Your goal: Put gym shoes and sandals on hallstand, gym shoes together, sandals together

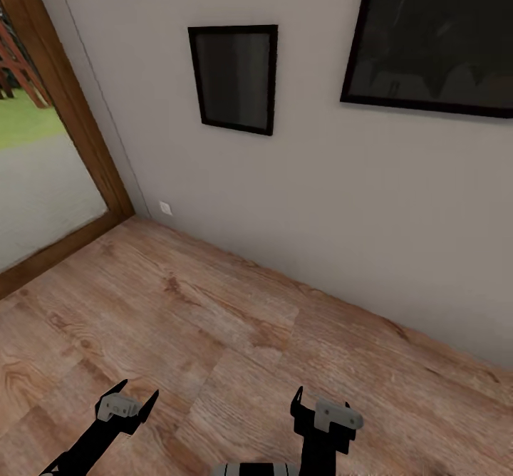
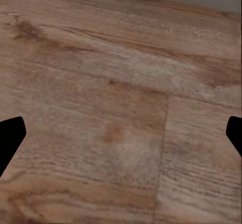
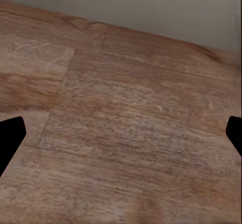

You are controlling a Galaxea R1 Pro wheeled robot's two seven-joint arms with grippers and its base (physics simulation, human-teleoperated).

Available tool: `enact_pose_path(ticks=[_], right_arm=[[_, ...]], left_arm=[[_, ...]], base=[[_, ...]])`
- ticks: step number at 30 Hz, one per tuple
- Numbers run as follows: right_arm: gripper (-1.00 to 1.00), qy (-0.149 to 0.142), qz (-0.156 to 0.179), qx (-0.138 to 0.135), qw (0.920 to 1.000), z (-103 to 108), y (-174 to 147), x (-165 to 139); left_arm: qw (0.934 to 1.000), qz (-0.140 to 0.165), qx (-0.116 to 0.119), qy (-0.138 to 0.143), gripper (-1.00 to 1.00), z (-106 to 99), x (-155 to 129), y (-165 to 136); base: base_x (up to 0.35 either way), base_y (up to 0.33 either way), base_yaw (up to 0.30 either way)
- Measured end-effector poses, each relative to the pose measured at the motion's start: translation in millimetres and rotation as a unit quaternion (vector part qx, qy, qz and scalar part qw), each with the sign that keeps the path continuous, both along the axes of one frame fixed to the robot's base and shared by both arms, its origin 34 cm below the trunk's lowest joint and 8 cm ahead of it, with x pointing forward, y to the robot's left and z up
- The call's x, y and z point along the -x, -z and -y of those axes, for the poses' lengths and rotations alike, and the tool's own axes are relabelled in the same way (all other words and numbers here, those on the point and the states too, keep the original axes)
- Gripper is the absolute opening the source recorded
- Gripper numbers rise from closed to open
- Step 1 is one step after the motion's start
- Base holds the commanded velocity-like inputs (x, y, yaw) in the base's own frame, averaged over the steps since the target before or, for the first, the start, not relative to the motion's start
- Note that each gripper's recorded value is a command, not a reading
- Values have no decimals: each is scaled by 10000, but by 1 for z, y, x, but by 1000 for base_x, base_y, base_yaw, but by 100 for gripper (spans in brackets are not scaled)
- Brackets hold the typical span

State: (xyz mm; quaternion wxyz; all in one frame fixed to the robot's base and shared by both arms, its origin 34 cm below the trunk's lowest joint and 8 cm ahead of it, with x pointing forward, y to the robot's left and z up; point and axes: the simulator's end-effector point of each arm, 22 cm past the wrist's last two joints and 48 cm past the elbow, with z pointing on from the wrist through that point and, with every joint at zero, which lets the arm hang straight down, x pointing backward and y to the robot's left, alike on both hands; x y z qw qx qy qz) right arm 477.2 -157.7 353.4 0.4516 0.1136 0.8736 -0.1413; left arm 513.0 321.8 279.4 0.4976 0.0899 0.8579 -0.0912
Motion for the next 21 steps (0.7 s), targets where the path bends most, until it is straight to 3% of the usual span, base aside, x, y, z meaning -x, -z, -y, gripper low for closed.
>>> enact_pose_path(ticks=[21], right_arm=[[100, 0, 0, -3, 10000, 0, 0, 0]], left_arm=[[10000, 2, 0, 0, 100, 0, 0, 0]], base=[[0, 0, -288]])
